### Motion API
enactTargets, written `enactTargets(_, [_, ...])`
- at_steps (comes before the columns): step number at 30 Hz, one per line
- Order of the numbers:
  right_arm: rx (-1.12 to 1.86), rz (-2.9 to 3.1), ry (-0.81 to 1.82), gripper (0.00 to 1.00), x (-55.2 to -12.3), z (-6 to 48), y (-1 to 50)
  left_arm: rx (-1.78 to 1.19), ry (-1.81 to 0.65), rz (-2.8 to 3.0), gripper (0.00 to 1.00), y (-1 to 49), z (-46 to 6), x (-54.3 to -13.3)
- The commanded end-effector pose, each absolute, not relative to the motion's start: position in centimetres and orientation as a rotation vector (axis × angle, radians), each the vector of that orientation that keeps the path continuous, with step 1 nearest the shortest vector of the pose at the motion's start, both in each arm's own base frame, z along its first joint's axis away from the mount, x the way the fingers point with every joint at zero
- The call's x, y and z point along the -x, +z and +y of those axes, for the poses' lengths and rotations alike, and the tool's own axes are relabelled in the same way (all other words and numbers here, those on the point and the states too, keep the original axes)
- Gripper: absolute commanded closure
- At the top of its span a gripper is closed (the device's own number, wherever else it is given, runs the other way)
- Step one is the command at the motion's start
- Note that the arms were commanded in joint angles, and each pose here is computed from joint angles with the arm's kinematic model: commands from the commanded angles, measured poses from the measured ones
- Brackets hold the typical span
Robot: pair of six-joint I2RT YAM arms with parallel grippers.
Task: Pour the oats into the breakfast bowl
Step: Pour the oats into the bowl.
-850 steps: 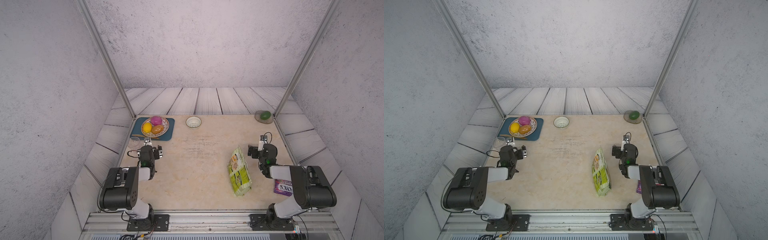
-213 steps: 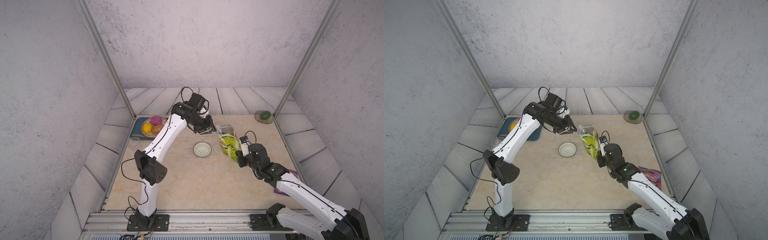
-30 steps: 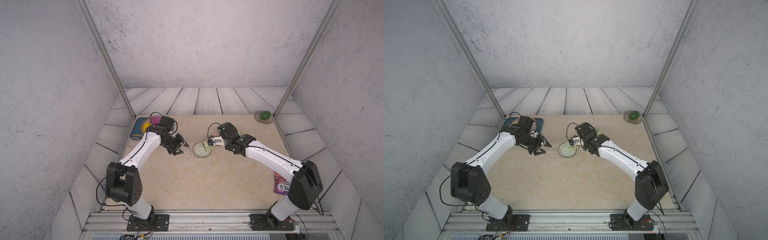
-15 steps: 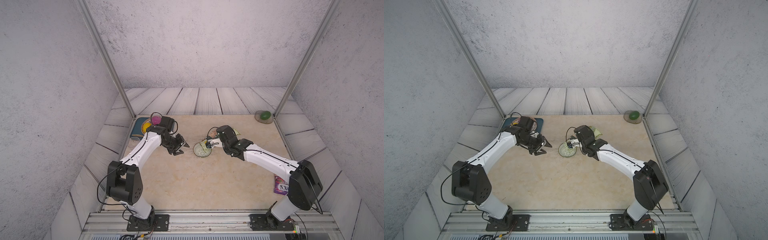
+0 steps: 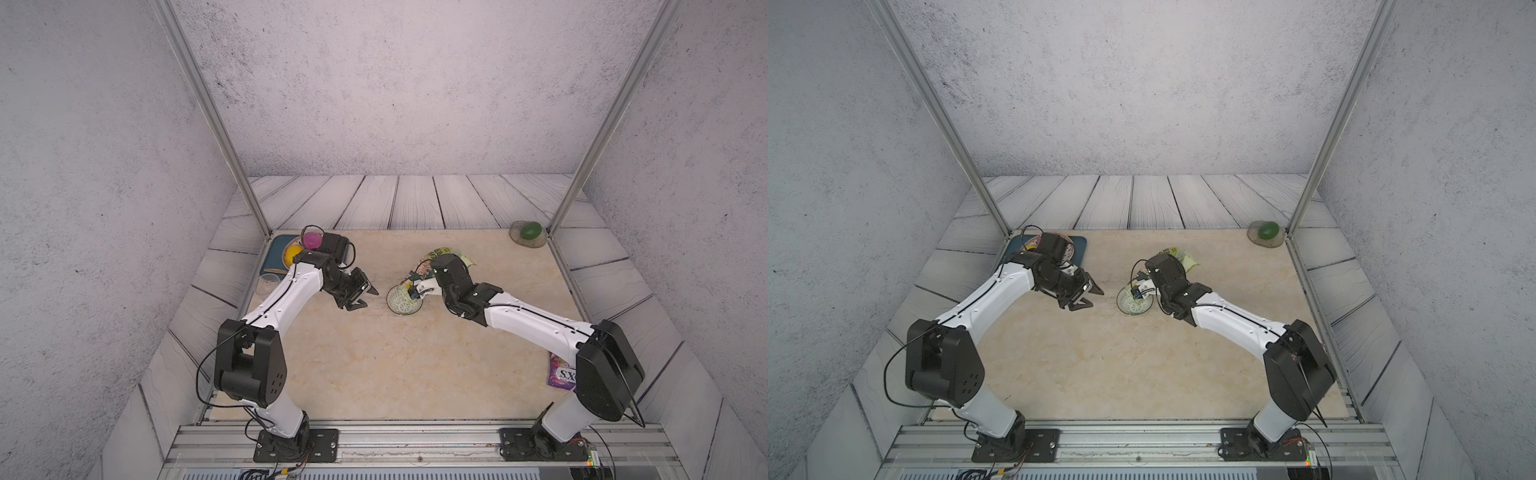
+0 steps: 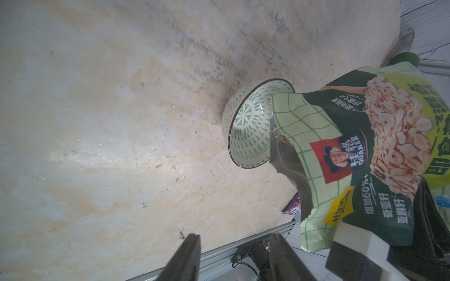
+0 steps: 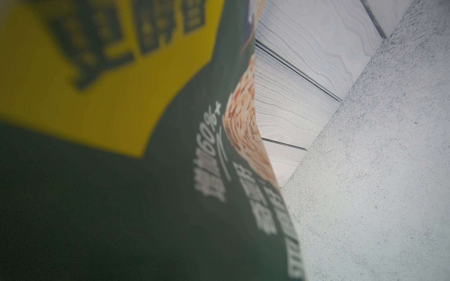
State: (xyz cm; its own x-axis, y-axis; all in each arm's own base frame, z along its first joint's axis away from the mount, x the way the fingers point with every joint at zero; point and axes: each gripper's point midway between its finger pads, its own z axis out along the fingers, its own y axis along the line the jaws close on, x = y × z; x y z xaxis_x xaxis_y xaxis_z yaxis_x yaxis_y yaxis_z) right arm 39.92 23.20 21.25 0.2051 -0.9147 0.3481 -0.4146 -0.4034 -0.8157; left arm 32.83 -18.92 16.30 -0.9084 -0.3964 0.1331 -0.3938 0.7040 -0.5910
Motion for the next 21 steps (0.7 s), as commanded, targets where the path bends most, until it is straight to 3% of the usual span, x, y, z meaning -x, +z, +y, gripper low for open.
enactTargets(1, [1.672,1.202,-1.256,1.0,-40.3,22.5,28.7,0.675,-1.01,2.91,0.49,15.8,-18.8,-32.9])
enactTargets(21, [1.623,1.122,-1.323,1.0,-40.2,22.8,30.1,0.705,-1.047,2.924,0.51,15.1,-19.1,-32.7])
